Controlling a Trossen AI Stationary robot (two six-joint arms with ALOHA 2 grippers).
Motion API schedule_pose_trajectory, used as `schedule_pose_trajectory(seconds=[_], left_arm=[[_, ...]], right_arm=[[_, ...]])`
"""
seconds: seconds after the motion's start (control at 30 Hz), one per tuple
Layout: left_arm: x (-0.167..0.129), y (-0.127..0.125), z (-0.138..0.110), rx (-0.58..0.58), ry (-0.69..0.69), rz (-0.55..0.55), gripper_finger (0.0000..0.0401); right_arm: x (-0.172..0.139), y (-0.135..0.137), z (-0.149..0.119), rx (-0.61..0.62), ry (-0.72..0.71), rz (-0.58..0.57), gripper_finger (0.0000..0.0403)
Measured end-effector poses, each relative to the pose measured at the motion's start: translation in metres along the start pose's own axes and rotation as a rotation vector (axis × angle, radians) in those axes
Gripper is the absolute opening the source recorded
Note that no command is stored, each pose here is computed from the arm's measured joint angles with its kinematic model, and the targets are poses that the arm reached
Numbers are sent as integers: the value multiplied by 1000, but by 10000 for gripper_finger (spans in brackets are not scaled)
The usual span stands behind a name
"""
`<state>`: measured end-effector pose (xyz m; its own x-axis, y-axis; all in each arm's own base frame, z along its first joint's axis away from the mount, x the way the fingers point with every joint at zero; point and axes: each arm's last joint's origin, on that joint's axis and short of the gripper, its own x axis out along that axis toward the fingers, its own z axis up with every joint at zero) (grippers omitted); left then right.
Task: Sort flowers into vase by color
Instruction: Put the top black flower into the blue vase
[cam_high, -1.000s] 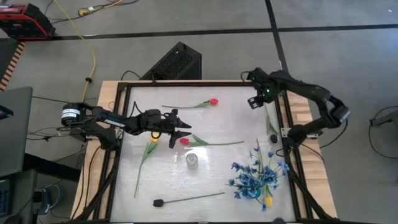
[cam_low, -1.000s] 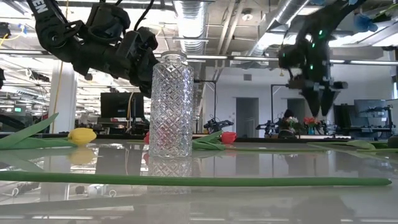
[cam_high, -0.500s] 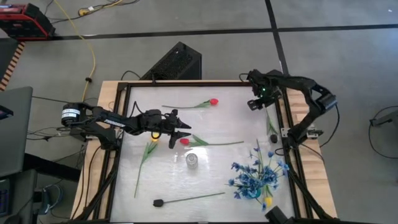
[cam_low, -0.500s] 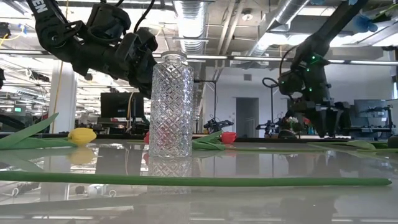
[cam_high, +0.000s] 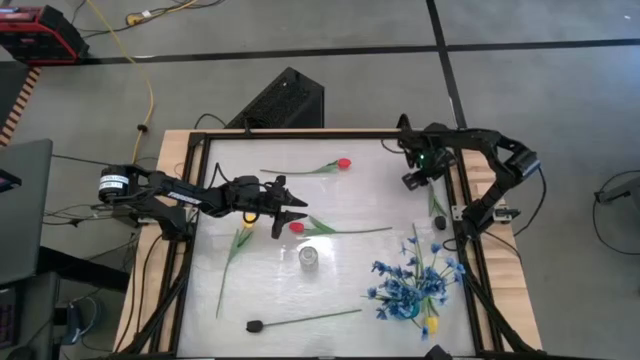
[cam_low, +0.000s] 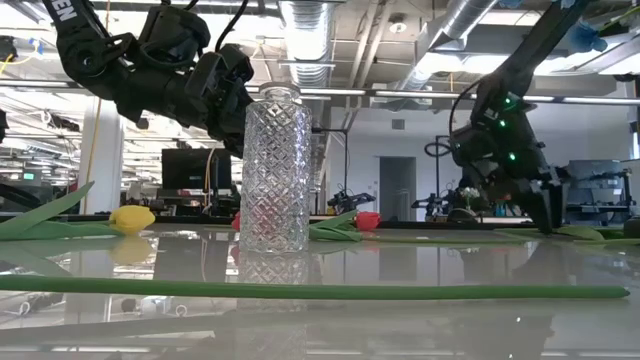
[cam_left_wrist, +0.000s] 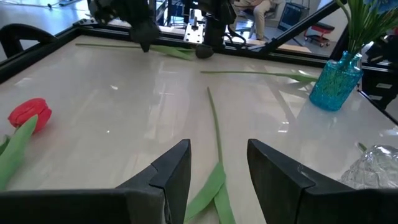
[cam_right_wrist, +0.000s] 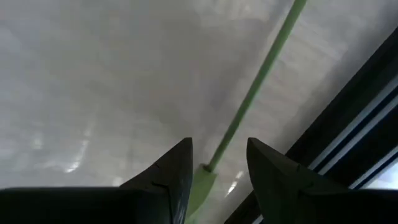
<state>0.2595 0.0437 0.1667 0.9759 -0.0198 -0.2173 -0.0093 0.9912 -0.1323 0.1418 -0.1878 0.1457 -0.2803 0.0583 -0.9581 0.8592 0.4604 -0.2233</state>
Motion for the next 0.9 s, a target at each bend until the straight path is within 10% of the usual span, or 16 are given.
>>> schedule_pose_trajectory(seconds=[0.23,0.47,0.9], left_arm=[[0,0,0,0,-4,0,145],[0,0,1,0,-9,0,145],[0,0,3,9,-27,4,145]], right_arm=[[1,5,-3,11,-24,-12,156],[-3,7,-7,-37,52,113,19],[-64,37,-47,-149,-239,407,16]])
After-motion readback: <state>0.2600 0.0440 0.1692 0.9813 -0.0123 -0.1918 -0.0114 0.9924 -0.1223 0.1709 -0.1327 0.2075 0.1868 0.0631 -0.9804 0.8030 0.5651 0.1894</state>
